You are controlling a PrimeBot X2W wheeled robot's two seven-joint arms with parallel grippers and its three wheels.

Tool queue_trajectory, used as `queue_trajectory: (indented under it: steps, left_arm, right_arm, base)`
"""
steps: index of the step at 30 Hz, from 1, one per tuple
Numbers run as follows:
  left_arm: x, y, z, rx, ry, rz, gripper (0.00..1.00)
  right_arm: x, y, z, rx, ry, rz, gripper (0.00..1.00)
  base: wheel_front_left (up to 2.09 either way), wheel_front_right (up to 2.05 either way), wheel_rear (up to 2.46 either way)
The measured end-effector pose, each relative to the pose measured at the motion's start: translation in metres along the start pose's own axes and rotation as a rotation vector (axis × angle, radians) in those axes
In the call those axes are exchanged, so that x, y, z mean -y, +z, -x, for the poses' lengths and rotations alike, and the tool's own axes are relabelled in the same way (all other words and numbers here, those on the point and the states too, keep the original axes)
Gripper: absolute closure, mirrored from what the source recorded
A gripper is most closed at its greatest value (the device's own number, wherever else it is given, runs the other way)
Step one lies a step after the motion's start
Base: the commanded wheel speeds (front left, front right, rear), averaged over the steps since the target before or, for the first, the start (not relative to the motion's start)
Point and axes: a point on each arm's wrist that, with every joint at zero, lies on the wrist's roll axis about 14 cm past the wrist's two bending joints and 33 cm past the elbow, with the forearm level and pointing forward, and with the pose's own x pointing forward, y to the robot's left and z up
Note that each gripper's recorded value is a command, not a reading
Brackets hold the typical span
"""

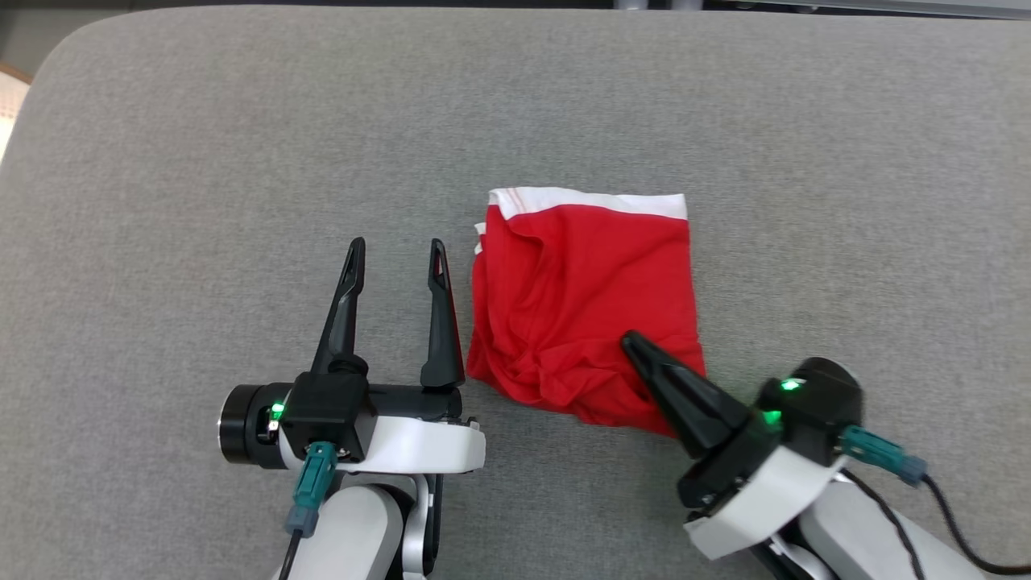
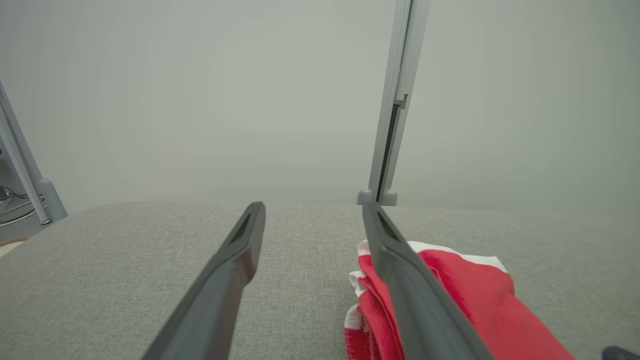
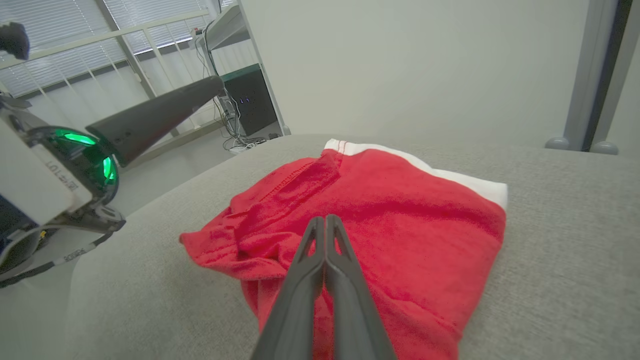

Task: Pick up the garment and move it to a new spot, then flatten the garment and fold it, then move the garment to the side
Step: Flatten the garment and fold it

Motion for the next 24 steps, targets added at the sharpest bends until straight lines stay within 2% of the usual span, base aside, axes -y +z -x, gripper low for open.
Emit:
queue_trajectory:
  steps: [9, 15, 19, 24]
  left_arm:
    - [-0.009, 0.003, 0.002, 0.002, 0.038, -0.003, 0.0]
    - [-0.01, 0.003, 0.003, -0.002, 0.041, 0.0, 0.0]
    - [-0.01, 0.001, 0.004, -0.006, 0.045, -0.001, 0.0]
    - [-0.01, 0.001, 0.003, -0.005, 0.046, -0.001, 0.0]
  right_arm:
    - [-0.039, -0.034, -0.035, -0.11, 0.174, -0.001, 1.0]
    - [-0.049, -0.068, -0.036, -0.259, 0.224, 0.031, 1.0]
    - [-0.056, -0.078, -0.038, -0.299, 0.262, 0.058, 1.0]
    - [-0.062, -0.077, -0.036, -0.285, 0.294, 0.072, 1.0]
  base:
    - [0.0, 0.0, 0.0]
    - [0.0, 0.0, 0.0]
    - [0.0, 0.0, 0.0]
    - [0.0, 0.0, 0.0]
